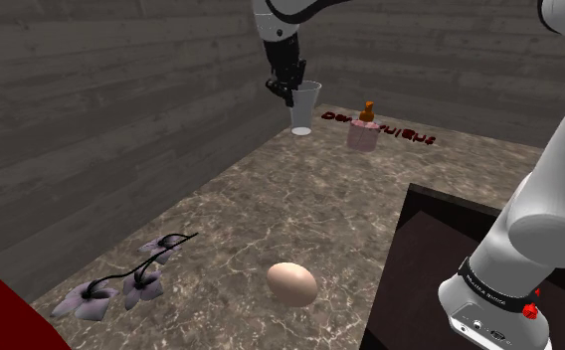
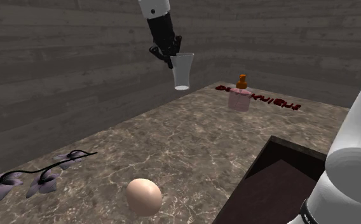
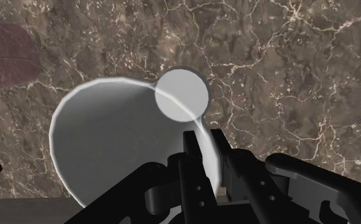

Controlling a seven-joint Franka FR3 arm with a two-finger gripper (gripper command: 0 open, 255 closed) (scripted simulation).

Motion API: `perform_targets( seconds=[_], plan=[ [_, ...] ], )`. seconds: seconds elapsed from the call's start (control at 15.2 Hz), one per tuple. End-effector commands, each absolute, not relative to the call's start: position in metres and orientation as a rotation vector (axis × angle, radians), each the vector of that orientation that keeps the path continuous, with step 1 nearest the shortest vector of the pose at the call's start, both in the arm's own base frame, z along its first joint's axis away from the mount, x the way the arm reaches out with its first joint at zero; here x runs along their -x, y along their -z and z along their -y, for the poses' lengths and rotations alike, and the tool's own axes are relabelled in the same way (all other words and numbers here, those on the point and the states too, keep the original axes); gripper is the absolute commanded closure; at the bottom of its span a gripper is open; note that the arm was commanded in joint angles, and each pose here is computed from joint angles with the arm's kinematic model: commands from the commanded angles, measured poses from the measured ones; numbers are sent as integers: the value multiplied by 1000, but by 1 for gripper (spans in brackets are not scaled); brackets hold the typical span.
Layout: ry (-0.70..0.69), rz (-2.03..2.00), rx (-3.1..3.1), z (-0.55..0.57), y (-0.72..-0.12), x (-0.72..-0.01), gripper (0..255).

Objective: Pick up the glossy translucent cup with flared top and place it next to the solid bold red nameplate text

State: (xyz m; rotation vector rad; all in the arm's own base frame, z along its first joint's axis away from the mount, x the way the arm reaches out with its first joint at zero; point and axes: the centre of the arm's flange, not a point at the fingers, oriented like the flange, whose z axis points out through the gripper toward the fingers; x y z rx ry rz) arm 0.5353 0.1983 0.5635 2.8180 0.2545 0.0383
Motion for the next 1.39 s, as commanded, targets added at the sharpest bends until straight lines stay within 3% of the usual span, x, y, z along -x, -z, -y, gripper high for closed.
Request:
perform_targets(
  seconds=[0.0, 1.32],
  plan=[
    [-39, -255, -2819, -172, -566, -525, 255],
    [-39, -255, -2819, 78, -566, -440, 255]
  ],
)
